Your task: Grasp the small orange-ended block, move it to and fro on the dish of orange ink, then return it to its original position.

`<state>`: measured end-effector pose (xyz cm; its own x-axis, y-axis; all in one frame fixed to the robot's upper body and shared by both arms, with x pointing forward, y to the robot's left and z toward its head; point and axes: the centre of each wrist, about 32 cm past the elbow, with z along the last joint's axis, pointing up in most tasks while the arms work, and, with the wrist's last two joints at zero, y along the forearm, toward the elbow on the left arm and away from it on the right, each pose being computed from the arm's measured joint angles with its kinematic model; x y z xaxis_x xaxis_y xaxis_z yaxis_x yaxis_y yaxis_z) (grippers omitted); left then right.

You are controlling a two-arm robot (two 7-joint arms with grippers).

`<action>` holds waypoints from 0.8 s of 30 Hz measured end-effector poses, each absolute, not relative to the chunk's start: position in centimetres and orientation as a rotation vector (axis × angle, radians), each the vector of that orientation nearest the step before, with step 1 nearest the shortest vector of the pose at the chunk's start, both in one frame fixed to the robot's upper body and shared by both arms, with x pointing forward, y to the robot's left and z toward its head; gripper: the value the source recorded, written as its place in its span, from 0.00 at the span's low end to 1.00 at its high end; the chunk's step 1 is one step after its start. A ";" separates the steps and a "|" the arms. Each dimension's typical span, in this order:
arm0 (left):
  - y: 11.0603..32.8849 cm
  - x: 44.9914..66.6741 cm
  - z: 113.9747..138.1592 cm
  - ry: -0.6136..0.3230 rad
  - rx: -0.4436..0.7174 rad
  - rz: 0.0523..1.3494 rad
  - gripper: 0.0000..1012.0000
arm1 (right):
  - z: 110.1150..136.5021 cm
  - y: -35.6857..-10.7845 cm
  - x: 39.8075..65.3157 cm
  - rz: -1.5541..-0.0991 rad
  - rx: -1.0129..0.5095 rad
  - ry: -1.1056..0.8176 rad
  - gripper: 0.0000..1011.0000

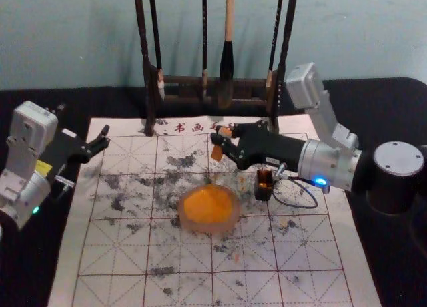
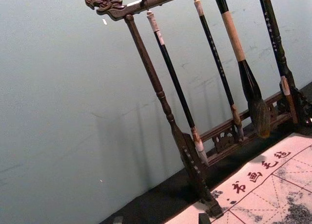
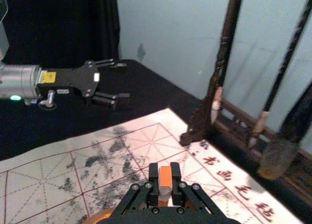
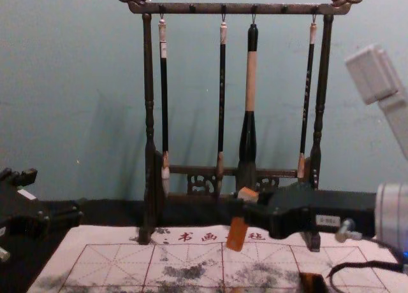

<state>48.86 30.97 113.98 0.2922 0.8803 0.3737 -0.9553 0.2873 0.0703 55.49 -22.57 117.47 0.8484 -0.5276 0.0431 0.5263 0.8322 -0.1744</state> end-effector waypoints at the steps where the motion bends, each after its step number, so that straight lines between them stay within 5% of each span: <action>1: 31.0 48.9 114.0 -0.285 0.304 1.248 0.99 | 117.4 -22.3 55.7 -0.546 -0.192 0.011 0.11; 24: 31.0 48.9 114.0 -0.285 0.304 1.248 0.99 | 116.1 -20.6 56.4 -0.422 -0.265 0.108 0.11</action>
